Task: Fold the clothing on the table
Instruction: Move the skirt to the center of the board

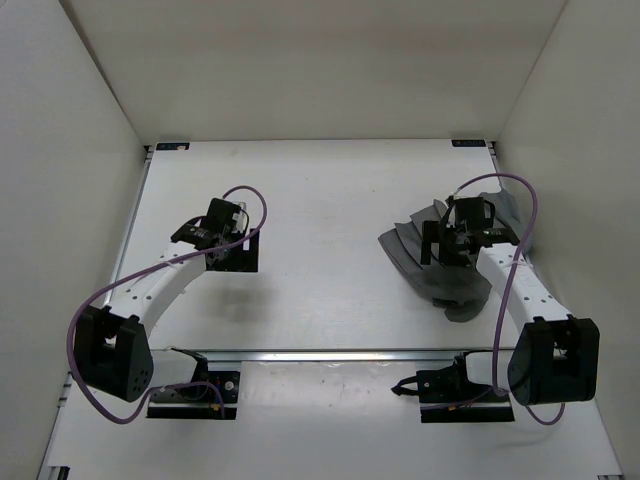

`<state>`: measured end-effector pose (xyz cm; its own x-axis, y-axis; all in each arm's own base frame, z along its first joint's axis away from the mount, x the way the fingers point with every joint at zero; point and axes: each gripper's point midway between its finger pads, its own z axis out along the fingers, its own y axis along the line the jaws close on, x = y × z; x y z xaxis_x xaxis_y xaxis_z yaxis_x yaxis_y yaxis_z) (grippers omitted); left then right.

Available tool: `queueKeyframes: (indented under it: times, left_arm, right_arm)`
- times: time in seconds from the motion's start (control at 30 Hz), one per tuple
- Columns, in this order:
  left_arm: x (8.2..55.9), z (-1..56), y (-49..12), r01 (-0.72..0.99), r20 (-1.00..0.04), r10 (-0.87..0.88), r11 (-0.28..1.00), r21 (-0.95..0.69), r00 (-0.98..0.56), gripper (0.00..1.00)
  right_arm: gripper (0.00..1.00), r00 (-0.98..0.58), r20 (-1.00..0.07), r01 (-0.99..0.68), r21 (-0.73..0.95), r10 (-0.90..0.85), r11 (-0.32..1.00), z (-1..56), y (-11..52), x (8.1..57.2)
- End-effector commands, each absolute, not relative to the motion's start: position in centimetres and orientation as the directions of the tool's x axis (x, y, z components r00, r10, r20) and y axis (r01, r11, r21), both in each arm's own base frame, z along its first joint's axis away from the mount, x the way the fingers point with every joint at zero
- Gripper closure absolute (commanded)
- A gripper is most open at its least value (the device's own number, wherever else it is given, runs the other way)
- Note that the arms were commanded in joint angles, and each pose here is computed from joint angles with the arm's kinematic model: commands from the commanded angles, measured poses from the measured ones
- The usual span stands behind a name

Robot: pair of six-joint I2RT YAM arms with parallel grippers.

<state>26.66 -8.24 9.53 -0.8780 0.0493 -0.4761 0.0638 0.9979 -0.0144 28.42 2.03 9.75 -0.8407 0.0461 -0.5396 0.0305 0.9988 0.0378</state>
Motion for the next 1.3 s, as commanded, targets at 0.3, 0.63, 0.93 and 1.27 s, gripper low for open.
queueKeyframes:
  times: [0.3,0.63,0.93,1.27]
  left_arm:
    - [27.8,10.7,-9.4,0.109,-0.515,0.073,0.993,-0.039,-0.854,0.01]
    - [28.1,11.0,-9.2,0.111,-0.516,0.080,0.993,-0.029,-0.853,0.01]
    - [29.6,12.0,-9.9,0.083,-0.566,0.011,0.991,-0.102,-0.824,0.02]
    - [30.8,15.3,-8.4,0.029,-0.641,-0.070,0.989,-0.143,-0.765,0.02]
  right_arm:
    - [0.03,-0.886,-0.462,0.030,-0.121,-0.030,0.992,7.0,0.2,26.2]
    - [0.92,-0.887,-0.460,-0.009,-0.063,-0.037,0.998,5.8,1.9,31.7]
    - [0.99,-0.666,-0.712,-0.518,0.226,-0.223,0.825,21.3,24.3,42.5]
    - [1.00,-0.354,-0.930,-0.593,0.307,0.101,0.745,39.5,21.3,43.4]
